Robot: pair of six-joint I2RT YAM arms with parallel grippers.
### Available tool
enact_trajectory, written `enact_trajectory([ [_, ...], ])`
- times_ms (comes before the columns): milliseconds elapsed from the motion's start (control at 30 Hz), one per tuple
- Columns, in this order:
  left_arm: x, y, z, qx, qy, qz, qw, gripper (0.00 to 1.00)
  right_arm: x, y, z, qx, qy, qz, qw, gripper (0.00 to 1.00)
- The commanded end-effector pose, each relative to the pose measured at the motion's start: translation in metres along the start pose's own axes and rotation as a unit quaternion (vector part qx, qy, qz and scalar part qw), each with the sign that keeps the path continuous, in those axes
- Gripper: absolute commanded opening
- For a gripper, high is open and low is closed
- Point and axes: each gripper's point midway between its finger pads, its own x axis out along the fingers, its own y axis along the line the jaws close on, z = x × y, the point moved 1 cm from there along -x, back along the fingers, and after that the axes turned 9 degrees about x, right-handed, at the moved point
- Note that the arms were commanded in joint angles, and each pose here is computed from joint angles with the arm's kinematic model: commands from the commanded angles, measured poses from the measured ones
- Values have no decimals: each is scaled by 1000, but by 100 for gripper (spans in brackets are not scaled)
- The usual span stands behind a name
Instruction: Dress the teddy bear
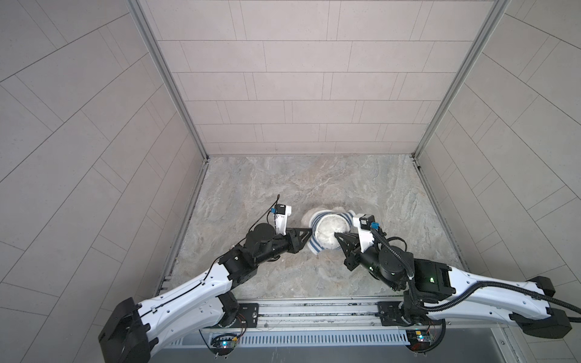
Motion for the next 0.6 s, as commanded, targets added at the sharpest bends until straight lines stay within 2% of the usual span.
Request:
enact_trajectory([
  [0,3,-17,10,-8,-19,-47,999,33,-3,11,13,9,-23,29,999,0],
  [167,8,-17,7,-12,-10,-51,999,29,-2,13,12,11,-23,33,999,0],
  [300,11,-18,7,-12,-11,-54,998,7,-3,12,14,10,-27,32,999,0],
  [367,11,-12,5,-9,-11,-42,999,0,-5,14,17,14,-32,38,999,0],
  [567,4,14,2,3,-16,1,1000,0,-11,18,25,22,-42,53,997,0],
])
